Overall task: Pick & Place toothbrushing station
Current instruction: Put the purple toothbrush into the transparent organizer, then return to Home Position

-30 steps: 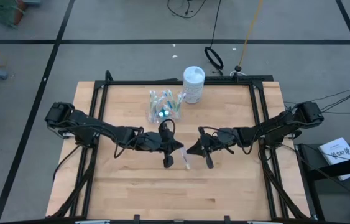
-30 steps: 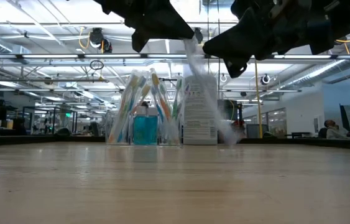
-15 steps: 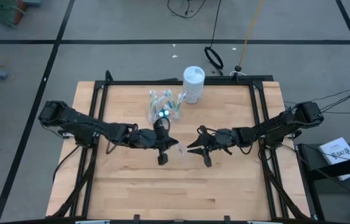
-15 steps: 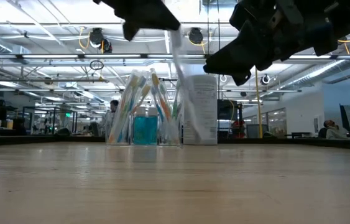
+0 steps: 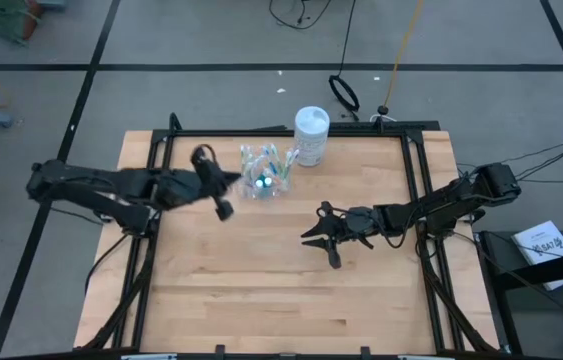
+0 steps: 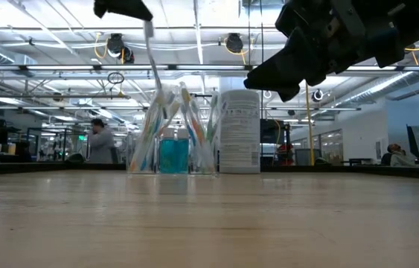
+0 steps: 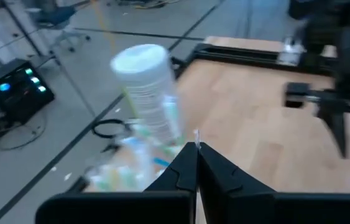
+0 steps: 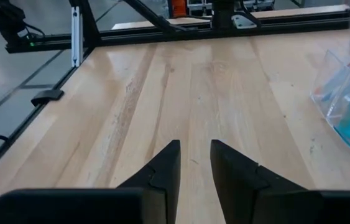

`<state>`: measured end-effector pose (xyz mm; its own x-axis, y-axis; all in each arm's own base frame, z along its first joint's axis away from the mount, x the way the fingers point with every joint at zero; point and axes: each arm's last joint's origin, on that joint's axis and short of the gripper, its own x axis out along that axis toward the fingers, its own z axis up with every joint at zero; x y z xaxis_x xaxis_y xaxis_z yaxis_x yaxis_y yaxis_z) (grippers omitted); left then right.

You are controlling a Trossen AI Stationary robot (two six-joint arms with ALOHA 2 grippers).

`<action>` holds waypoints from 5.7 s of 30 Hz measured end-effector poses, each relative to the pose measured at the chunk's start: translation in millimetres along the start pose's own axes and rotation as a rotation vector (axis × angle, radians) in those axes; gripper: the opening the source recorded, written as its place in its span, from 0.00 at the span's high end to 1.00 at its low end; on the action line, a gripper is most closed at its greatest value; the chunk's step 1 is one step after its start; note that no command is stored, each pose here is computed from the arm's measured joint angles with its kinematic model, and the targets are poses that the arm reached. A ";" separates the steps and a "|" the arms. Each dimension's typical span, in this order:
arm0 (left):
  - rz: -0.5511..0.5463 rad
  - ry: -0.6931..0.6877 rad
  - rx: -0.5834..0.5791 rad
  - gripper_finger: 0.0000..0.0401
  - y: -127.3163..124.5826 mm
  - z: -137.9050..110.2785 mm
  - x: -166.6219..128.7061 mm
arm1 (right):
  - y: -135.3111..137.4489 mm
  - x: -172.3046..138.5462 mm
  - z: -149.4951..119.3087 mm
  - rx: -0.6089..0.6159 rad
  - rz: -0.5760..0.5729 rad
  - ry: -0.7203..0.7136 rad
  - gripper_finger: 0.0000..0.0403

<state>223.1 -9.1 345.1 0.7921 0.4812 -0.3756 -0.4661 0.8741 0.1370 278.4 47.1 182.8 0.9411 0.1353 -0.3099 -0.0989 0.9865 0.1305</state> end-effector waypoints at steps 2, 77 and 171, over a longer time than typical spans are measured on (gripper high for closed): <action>0.031 0.000 -0.016 0.99 13.3 0.9 -6.4 | 0.0 0.0 -0.2 -0.011 0.000 0.002 0.81; 0.079 0.213 -0.054 0.62 32.6 -16.2 36.4 | -0.5 0.0 -1.9 -0.159 -0.005 0.020 0.81; -0.230 -0.439 -0.103 0.62 45.4 -204.7 -24.0 | -18.6 -179.9 -53.4 -0.113 -0.073 -0.341 0.88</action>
<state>102.2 5.4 172.7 0.9594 0.2793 0.0387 -0.2794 0.9602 -0.0037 93.7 9.3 185.9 0.9988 0.0441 0.0196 -0.0443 0.9990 0.0087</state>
